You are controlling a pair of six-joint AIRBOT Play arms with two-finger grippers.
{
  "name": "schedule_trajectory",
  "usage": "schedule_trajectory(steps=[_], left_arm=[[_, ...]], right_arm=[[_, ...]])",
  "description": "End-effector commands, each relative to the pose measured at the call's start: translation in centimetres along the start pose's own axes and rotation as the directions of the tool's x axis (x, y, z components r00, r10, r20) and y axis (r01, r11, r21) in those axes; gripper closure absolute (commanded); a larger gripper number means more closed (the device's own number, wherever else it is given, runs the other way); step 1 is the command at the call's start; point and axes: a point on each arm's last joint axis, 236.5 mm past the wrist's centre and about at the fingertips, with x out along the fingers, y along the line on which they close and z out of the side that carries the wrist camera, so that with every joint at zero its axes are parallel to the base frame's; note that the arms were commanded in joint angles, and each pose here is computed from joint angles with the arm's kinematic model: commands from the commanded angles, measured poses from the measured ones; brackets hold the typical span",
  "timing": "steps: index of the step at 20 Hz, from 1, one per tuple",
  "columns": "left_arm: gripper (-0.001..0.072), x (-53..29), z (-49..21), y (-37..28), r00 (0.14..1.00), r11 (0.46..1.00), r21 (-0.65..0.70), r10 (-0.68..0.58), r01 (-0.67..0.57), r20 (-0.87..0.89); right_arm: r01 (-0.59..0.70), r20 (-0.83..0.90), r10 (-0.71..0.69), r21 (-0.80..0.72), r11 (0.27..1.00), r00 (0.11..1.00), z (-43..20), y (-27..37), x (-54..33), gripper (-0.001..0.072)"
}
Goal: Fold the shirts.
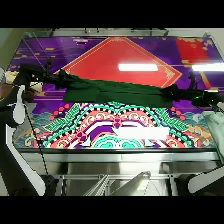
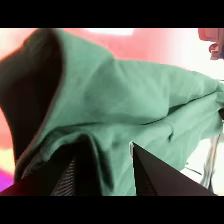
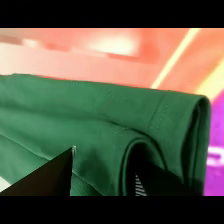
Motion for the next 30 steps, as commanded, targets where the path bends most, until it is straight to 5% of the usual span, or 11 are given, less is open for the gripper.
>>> schedule_trajectory(steps=[1,2,4,14,15,16,20,21,25,27,30], left_arm=[[0.0274,-2.6,0.4,-2.7,1.0,0.997,0.076,-0.023,0.024,-0.011],[-0.0013,-4.0,0.7,-3.6,1.0,0.995,0.094,-0.022,0.021,0.008],[-0.0006,-6.5,1.2,-4.6,0.998,0.995,0.095,-0.012,0.006,0.067],[0.0031,-5.5,-2.7,-10.2,0.999,0.987,0.161,-0.024,0.028,-0.029],[0.0265,-4.0,-3.3,-11.0,0.998,0.984,0.176,-0.024,0.033,-0.056],[0.0659,-2.6,-3.9,-11.7,0.996,0.98,0.193,-0.026,0.041,-0.081],[0.0687,2.6,-6.1,-14.3,0.986,0.963,0.259,-0.027,0.07,-0.167],[0.0687,3.6,-6.7,-14.8,0.983,0.96,0.268,-0.027,0.076,-0.183],[0.0688,8.9,-8.4,-16.5,0.978,0.951,0.299,-0.02,0.083,-0.209],[0.0688,12.4,-8.8,-16.4,0.981,0.95,0.305,-0.011,0.071,-0.193],[0.0695,17.9,-10.1,-15.6,0.984,0.948,0.318,0.027,0.03,-0.176]], right_arm=[[0.017,-0.057,-0.022,-0.088,0.996,0.998,-0.5,0.7,-2.1,0.0314],[0.046,-0.084,-0.056,-0.114,0.992,0.995,-0.5,0.6,-3.5,0.0282],[0.148,-0.085,-0.159,-0.126,0.981,0.984,0.5,-0.4,-6.7,0.0014],[0.259,-0.097,-0.255,0.035,0.965,0.962,0.4,-3.6,-11.8,0.0015],[0.242,-0.113,-0.235,0.056,0.969,0.966,0.0,-3.7,-10.8,0.0015],[0.215,-0.126,-0.204,0.076,0.974,0.971,-0.3,-3.5,-9.5,0.0015],[0.199,-0.21,-0.167,0.142,0.97,0.963,-2.6,-3.8,-4.8,0.0016],[0.19,-0.223,-0.152,0.16,0.969,0.963,-3.0,-3.4,-3.9,0.0132],[0.156,-0.214,-0.125,0.139,0.978,0.969,-2.8,-1.5,-1.8,0.0228],[0.147,-0.22,-0.116,0.129,0.981,0.969,-2.9,-0.8,-1.3,0.0689],[0.123,-0.239,-0.089,0.13,0.984,0.967,-3.3,0.1,-1.6,0.0682]])
